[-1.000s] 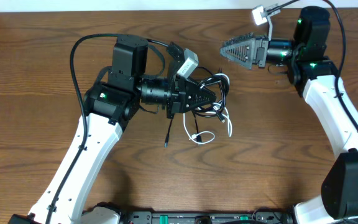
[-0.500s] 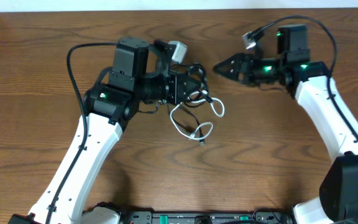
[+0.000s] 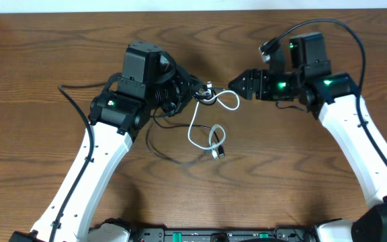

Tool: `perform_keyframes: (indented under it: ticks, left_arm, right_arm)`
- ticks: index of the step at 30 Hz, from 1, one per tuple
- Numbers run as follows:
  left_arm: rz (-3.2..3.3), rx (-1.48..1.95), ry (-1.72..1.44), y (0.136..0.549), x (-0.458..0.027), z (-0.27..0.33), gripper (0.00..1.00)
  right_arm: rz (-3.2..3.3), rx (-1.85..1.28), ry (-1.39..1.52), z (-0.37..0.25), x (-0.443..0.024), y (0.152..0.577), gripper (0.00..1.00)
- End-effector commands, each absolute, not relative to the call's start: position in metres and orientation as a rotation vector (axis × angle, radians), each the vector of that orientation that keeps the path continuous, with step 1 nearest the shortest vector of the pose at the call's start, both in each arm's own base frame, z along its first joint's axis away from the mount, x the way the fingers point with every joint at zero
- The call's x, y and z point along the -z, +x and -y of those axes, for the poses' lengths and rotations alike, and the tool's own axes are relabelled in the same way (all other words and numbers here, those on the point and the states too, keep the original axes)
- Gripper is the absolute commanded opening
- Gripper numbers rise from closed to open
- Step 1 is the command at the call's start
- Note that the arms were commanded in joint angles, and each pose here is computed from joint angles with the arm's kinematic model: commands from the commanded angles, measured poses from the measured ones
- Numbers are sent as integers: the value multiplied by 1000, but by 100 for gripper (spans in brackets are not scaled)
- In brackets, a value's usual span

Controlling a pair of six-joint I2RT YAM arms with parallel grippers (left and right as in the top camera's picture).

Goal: Untangle cables

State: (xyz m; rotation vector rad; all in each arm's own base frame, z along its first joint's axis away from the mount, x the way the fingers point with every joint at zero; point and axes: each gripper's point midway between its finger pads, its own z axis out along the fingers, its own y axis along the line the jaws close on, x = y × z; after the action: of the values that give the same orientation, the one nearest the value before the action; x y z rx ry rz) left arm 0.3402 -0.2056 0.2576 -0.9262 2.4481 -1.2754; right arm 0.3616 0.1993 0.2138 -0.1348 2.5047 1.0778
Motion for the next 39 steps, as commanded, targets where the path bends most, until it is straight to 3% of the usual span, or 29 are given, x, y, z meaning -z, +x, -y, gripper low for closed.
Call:
perform_keyframes:
  ticks: [1, 10, 15, 18, 19, 22, 29, 31, 34, 39]
  left_arm:
    - [-2304, 1399, -1471, 344, -267, 204, 7]
    - [-2154, 1461, -1868, 344, -267, 204, 8]
    - [-2086, 1490, -1984, 346, -269, 205, 8]
    - [-2073, 1523, -1952, 350, -275, 206, 8]
    - [-2074, 1525, -1950, 350, -275, 206, 8]
    - [-2107, 1549, -1940, 346, -276, 210, 7]
    - [-2198, 1546, -1874, 338, -274, 215, 8]
    - [-2217, 1538, -1882, 334, -272, 215, 7]
    - [-2246, 1538, -1860, 331, -271, 216, 7]
    - [-2257, 1531, -1837, 331, -270, 216, 7]
  right_arm:
    - [-2341, -1199, -312, -209, -253, 354, 78]
    - [-2097, -1172, -654, -221, -277, 352, 78]
    - [-2026, -1109, -757, -221, -278, 354, 72]
    - [-2051, -1100, -750, -222, -272, 354, 59]
    - [-2104, -1056, -705, -222, -263, 360, 50]
    - [-2205, -955, -558, -218, -247, 376, 38]
    - [-2199, -888, -305, -212, -256, 405, 29]
    - [-2244, -823, -88, -195, -250, 417, 24]
    - [-2333, -532, 257, -145, -221, 425, 15]
    - [-2399, -105, 494, -77, -192, 407, 13]
